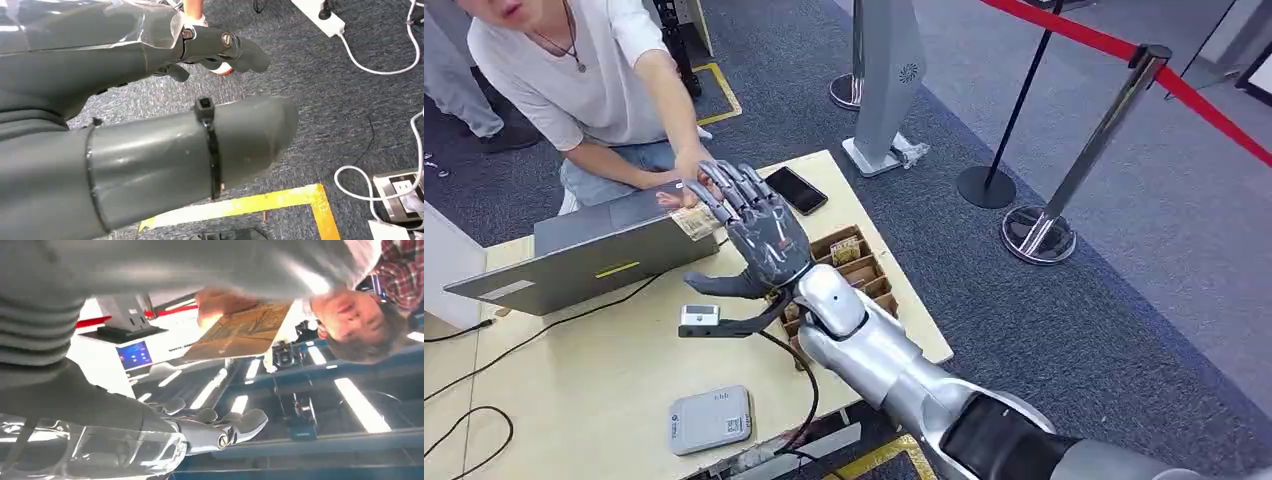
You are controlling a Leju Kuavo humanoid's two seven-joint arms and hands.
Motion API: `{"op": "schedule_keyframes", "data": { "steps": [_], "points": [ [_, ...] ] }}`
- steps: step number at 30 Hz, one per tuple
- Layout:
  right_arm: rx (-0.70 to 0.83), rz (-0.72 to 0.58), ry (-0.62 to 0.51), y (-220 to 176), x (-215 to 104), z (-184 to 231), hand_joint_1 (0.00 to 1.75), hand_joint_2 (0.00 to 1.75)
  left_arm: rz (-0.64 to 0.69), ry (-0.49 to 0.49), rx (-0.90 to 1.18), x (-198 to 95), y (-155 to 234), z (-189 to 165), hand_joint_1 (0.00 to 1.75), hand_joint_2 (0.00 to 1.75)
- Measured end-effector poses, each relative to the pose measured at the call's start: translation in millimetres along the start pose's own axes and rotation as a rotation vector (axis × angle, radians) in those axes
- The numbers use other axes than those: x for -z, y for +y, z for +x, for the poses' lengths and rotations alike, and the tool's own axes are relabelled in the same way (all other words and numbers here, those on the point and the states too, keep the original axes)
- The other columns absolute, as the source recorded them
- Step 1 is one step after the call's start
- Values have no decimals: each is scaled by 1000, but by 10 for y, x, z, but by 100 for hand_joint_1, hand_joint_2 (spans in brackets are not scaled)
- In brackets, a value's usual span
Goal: Pass the card to the sensor for recognition and then transmit it.
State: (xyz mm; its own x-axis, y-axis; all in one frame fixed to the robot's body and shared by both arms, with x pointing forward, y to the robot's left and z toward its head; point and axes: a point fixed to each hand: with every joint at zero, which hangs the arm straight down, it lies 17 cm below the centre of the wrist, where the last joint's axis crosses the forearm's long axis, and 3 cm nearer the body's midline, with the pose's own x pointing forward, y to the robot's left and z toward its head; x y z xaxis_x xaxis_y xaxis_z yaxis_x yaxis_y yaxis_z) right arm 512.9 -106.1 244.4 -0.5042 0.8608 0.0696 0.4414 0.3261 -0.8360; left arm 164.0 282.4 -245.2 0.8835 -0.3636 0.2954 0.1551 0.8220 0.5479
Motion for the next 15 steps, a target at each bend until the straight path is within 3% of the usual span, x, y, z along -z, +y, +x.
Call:
{"op": "schedule_keyframes", "data": {
  "steps": [15],
  "points": [
    [-9, 28, 11, 109, -23, -65, 0, 175, -1, -6, 5, 0, -2, 12, 0, 0]
  ]
}}
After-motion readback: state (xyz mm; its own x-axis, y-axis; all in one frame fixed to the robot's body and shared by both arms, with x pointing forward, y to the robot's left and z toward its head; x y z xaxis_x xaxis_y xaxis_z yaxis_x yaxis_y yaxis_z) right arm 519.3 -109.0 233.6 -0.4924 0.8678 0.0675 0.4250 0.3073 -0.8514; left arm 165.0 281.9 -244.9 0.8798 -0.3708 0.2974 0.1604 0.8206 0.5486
